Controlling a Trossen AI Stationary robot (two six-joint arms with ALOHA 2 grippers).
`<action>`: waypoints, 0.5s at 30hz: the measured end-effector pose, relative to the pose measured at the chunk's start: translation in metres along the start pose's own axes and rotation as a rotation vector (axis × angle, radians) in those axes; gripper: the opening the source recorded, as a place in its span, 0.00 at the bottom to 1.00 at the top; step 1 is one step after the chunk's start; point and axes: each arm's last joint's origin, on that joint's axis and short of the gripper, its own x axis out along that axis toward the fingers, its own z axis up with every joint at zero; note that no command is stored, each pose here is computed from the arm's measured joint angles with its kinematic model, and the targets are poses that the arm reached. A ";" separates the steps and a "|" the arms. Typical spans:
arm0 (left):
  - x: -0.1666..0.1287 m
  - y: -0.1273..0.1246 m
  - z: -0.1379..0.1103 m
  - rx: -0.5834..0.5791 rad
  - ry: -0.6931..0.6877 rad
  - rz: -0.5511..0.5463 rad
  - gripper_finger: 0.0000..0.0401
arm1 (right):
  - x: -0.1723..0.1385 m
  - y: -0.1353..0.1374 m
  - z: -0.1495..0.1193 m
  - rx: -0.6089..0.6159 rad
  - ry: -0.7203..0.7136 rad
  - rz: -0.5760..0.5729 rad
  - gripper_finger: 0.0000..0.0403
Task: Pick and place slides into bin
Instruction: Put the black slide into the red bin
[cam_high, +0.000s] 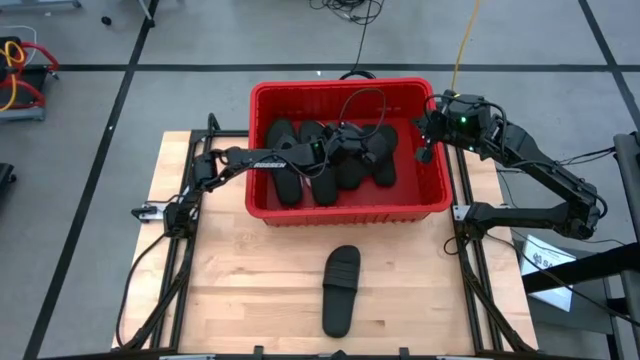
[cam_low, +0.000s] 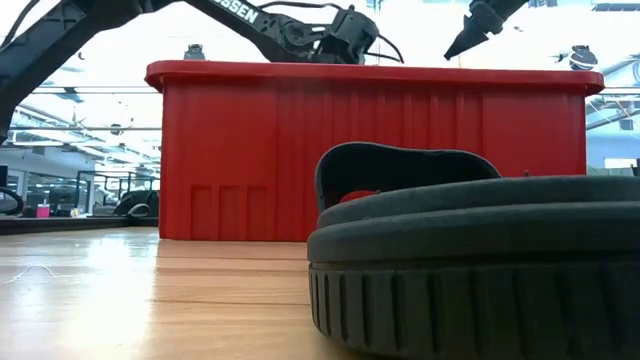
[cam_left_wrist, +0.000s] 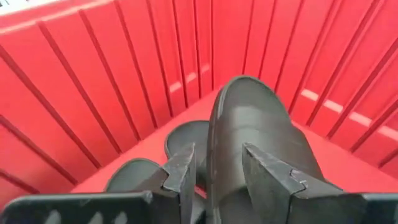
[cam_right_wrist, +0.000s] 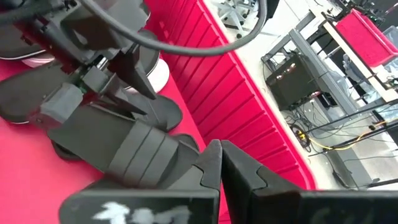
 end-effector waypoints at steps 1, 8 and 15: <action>0.000 0.000 0.000 0.002 0.001 0.000 0.32 | 0.000 0.000 0.000 0.000 0.000 0.000 0.00; -0.014 0.007 0.018 0.078 -0.022 -0.002 0.32 | 0.006 0.002 -0.001 0.038 0.029 0.014 0.00; -0.070 0.037 0.071 0.109 -0.041 -0.007 0.32 | 0.036 0.007 0.001 0.162 0.098 0.072 0.00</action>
